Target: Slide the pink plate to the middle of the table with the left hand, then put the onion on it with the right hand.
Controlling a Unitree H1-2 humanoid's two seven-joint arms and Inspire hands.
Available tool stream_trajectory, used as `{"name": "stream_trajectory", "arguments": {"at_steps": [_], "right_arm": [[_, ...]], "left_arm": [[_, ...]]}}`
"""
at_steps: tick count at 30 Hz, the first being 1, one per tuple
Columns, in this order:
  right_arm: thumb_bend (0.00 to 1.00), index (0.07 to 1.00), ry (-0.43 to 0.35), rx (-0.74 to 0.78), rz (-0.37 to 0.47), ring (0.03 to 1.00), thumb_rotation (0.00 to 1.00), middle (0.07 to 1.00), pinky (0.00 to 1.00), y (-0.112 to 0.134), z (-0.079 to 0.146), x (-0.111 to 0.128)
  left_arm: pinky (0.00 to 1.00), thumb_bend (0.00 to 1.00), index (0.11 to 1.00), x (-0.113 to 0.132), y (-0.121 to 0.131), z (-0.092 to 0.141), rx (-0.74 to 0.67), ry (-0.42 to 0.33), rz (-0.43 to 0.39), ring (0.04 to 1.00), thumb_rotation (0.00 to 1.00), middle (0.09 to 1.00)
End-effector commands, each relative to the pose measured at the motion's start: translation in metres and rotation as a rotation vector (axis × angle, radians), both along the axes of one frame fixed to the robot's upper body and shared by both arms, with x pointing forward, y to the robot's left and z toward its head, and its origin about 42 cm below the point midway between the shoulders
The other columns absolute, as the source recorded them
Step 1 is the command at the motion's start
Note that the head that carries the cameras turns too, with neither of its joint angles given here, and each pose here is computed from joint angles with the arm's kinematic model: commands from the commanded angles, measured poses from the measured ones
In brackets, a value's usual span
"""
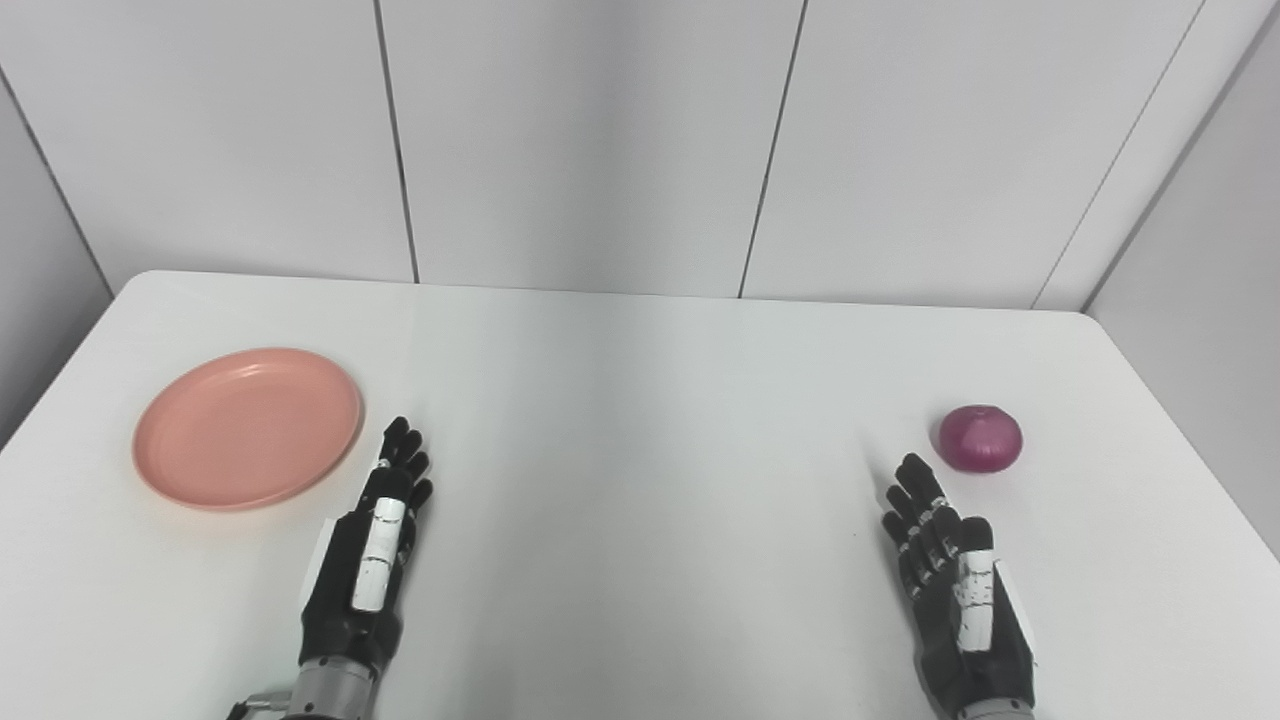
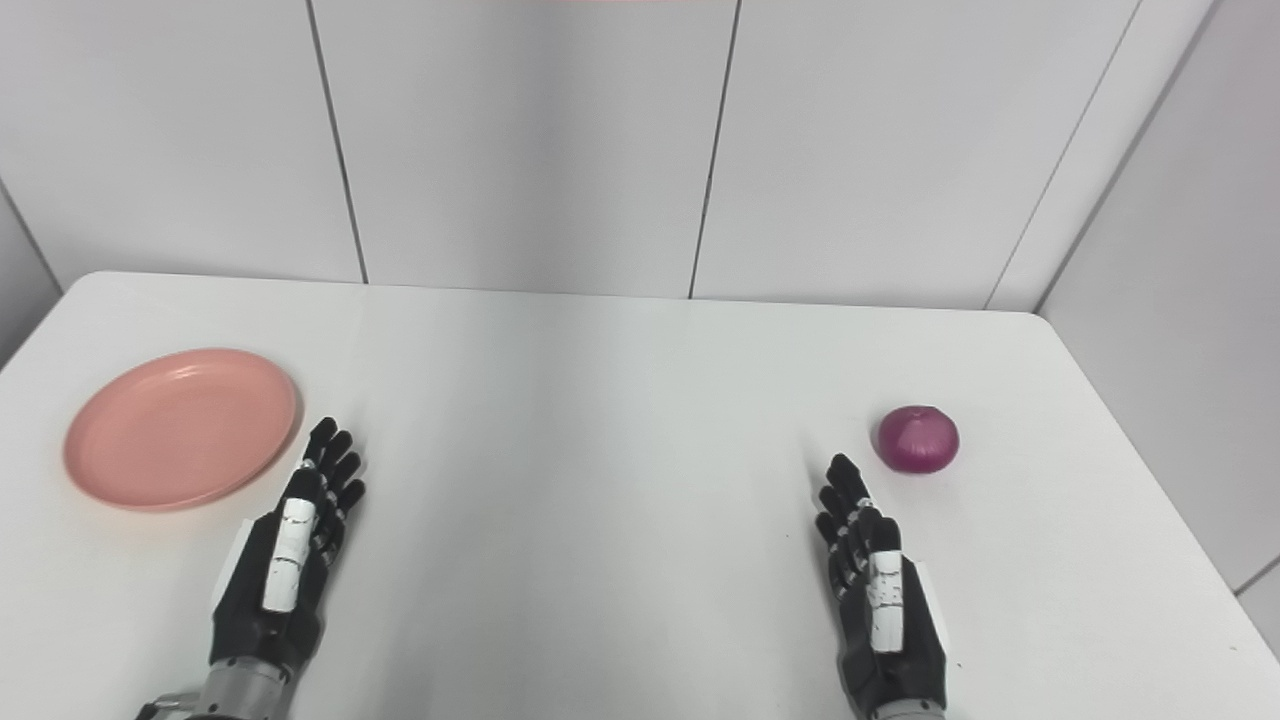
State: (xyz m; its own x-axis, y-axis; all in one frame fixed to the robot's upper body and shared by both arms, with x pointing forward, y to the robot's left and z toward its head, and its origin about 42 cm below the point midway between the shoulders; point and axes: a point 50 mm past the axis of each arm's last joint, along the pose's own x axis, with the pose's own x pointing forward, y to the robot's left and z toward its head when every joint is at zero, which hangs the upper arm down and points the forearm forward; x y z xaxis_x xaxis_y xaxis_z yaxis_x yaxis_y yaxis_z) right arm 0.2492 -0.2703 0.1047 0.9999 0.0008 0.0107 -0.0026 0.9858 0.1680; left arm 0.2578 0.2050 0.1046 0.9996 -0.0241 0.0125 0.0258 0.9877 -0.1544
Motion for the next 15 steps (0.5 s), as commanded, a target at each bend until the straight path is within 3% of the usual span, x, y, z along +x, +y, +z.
{"name": "stream_trajectory", "arguments": {"at_steps": [1,6,15], "right_arm": [[0.90,0.961,0.152,0.020,-0.017,1.000,0.97,0.989,1.00,-0.013,-0.036,-0.014],[0.82,0.984,0.150,0.029,-0.008,1.000,1.00,1.000,1.00,-0.026,-0.040,-0.011],[0.80,1.000,0.154,0.038,0.007,1.000,1.00,1.000,1.00,-0.038,-0.049,-0.006]], "left_arm": [[1.00,0.73,1.000,-0.020,-0.018,-0.021,-0.070,0.106,0.031,1.000,0.89,1.000],[1.00,0.76,1.000,-0.020,-0.028,-0.014,-0.092,0.098,0.049,1.000,0.89,1.000],[1.00,0.77,1.000,-0.007,-0.027,0.012,-0.108,0.037,0.064,1.000,0.87,1.000]]}}
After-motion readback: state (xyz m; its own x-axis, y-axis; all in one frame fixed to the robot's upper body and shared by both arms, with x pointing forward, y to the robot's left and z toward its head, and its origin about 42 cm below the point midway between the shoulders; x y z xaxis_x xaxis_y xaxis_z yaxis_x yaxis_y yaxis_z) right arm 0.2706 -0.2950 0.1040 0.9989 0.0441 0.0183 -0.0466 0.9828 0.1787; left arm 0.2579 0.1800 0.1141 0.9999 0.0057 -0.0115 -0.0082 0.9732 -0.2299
